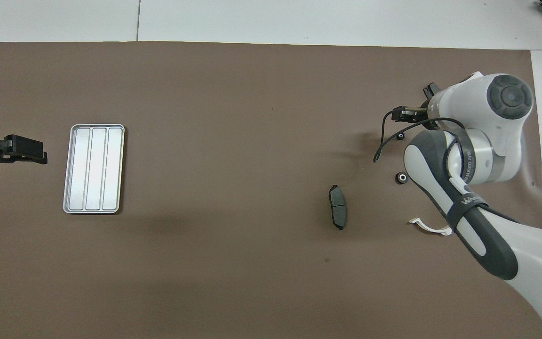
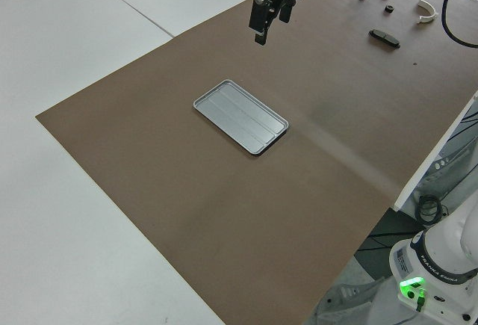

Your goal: Place bearing gear from tray to pile

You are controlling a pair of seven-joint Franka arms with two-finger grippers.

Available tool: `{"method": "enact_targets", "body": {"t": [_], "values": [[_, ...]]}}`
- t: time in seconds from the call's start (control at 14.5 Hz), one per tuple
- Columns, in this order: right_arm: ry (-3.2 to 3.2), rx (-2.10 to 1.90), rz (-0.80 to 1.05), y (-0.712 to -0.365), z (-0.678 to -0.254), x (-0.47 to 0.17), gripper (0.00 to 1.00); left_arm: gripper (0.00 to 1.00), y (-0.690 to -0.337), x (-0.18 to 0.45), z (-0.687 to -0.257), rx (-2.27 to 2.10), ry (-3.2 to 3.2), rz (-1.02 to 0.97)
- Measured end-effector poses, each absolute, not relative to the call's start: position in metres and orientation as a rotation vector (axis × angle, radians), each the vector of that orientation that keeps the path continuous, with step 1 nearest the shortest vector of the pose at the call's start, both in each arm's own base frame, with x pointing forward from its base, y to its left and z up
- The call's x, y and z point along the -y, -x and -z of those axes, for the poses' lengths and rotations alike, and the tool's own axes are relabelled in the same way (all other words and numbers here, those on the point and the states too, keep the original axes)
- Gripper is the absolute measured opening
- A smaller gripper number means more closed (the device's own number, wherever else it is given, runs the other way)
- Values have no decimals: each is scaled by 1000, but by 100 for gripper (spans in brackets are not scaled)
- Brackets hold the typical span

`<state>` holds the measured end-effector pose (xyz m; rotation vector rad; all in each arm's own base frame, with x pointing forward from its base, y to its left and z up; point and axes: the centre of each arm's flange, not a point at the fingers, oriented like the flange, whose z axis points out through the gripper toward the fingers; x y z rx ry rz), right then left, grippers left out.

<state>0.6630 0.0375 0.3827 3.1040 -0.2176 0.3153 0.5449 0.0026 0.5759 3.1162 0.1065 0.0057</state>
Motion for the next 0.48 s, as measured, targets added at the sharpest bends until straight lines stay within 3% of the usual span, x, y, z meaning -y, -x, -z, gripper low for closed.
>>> {"method": "enact_targets", "body": {"t": [0.07, 0.28, 0.48], "values": [[-3105, 223, -303, -660, -413, -36, 100, 100, -545, -3, -576, -107, -3116, -6], [-3109, 252, -280, -636, -492, -28, 100, 100, -545, -3, -576, -107, -3116, -6], [-3106, 322, -240, -607, -542, 1, 100, 100, -545, -3, -576, -107, -3116, -6]]}}
